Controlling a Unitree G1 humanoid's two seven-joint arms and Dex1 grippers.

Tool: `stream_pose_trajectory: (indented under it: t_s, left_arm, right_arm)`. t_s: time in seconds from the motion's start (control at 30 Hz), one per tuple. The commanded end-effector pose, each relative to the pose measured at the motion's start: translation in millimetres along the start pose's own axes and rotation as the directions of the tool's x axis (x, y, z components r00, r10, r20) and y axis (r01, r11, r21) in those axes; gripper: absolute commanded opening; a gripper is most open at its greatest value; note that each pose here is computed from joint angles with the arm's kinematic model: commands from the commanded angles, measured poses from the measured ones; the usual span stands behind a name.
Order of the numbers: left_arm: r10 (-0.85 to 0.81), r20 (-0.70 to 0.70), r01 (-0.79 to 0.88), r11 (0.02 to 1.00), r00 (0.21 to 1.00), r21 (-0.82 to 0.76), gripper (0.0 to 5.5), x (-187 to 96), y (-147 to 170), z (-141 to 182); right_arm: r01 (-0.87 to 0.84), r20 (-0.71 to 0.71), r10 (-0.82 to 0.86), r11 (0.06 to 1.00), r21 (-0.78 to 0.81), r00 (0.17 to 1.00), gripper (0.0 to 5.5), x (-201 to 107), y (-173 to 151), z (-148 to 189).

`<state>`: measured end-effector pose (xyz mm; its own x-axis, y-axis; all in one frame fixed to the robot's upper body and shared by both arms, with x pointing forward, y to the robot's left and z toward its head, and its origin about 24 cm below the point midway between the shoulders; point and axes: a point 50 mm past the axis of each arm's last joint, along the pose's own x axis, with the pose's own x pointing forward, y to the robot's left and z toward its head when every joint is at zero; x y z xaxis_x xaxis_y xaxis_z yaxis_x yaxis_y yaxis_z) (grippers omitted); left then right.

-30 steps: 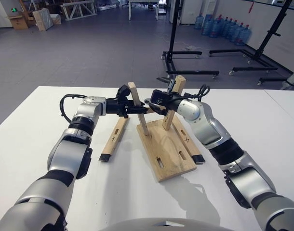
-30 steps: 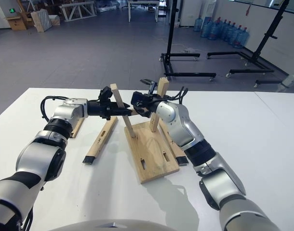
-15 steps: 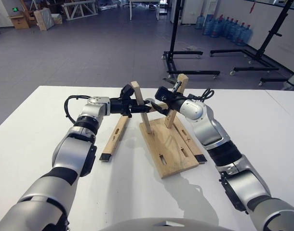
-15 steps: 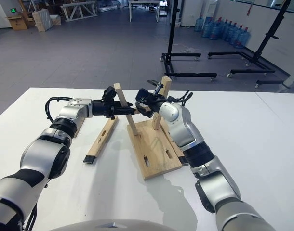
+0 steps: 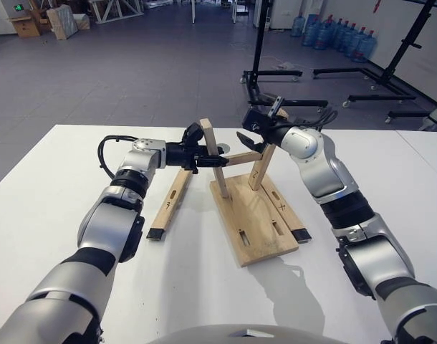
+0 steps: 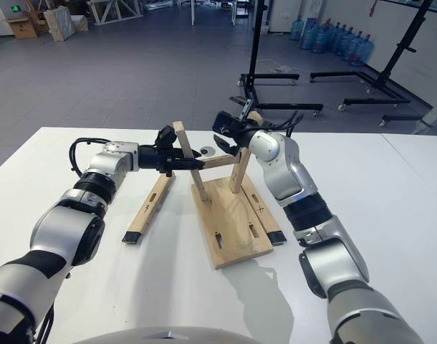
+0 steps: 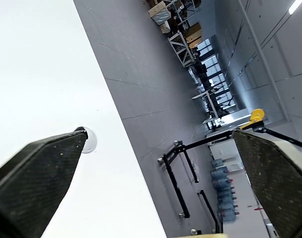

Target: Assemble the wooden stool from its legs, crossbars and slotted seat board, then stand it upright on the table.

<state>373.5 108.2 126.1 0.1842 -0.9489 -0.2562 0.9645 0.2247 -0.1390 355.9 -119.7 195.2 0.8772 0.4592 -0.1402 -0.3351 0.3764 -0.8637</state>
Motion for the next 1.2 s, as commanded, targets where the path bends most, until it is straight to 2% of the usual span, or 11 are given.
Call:
stream_pose_trajectory:
  t_s: [0.03,0.17,0.27,0.37,0.6,0.77,0.93,1.1,1.2]
  left_arm:
    - [-0.022,-0.220,0.006,0.997,0.975,-0.074,2.02,-5,-4,-41]
    - [-0.047,-0.297,0.037,0.999,0.954,-0.036,2.02,4,-8,-44]
    - [-0.055,-0.345,0.054,0.998,0.937,-0.011,2.02,14,-10,-47]
    - [-0.052,-0.336,0.048,0.999,0.940,-0.023,2.02,27,-13,-47]
    - [0.048,-0.186,-0.079,0.983,0.981,-0.163,2.02,25,-7,-48]
    - [0.050,-0.182,-0.079,0.985,0.982,-0.156,2.02,26,-9,-55]
    - [0.029,-0.171,-0.052,0.990,0.985,-0.129,2.02,24,-9,-55]
    - [0.024,-0.163,-0.049,0.988,0.986,-0.149,2.02,15,-8,-56]
    - [0.014,-0.190,-0.044,0.987,0.982,-0.155,2.02,11,-8,-59]
  right_arm:
    - [-0.060,-0.010,0.059,0.995,-0.082,0.998,5.40,-1,17,-6]
    - [-0.221,-0.048,0.217,0.972,-0.083,0.975,5.40,-7,73,-22]
    - [-0.288,-0.065,0.285,0.957,-0.040,0.956,5.40,-13,104,-28]
    - [-0.338,-0.068,0.339,0.941,0.025,0.938,5.40,-15,129,-29]
    - [-0.346,-0.057,0.350,0.936,0.062,0.935,5.40,-15,135,-24]
    - [-0.353,-0.058,0.356,0.933,0.065,0.933,5.40,-16,138,-25]
    - [-0.246,-0.051,0.249,0.967,0.067,0.967,5.40,-6,105,-20]
    - [-0.006,-0.028,0.008,0.998,0.061,1.000,5.40,4,27,-12]
    - [0.066,-0.020,-0.066,0.997,0.037,0.998,5.40,3,-1,-8]
